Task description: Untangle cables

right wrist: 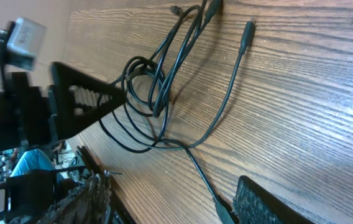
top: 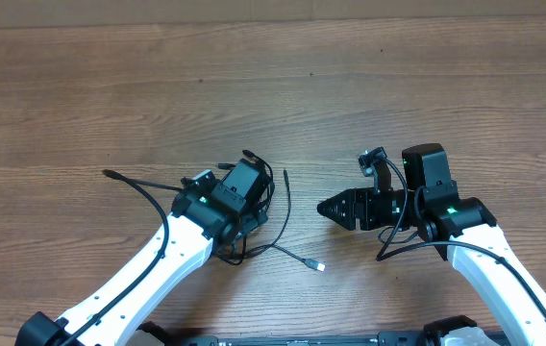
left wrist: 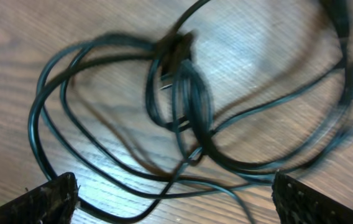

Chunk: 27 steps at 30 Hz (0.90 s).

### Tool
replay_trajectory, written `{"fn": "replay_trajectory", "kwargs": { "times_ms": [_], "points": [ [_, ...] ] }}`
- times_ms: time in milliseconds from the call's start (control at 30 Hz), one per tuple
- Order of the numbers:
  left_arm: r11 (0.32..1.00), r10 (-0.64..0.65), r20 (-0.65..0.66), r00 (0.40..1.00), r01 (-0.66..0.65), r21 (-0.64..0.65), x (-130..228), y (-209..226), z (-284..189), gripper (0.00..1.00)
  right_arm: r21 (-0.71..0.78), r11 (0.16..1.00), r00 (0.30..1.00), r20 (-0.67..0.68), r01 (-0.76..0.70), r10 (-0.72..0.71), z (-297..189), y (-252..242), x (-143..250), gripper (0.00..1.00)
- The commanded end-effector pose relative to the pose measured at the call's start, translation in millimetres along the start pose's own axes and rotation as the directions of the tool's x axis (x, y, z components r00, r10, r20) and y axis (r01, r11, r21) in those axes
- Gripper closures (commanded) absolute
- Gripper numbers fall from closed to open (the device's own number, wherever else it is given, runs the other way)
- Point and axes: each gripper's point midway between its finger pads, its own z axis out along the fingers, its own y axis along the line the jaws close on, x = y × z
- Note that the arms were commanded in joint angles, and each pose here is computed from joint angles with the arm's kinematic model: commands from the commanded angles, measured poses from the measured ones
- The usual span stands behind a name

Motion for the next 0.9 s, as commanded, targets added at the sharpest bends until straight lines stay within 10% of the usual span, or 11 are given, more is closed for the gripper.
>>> {"fn": "replay_trajectory", "kwargs": {
  "times_ms": [0, 867],
  "points": [
    [0.995, -0.098, -0.020, 0.995, 0.099, 0.032, 6, -3, 16, 0.00, 0.005, 1.000, 1.000, 0.017, 0.014, -0.014, -2, 2, -7, 0.36],
    [0.980, -0.195, 0.137, 0.971, 0.199, -0.016, -9, 24, 41, 0.00, 0.006, 1.000, 1.000, 0.014, 0.011, -0.011, -2, 2, -6, 0.37]
  ]
}}
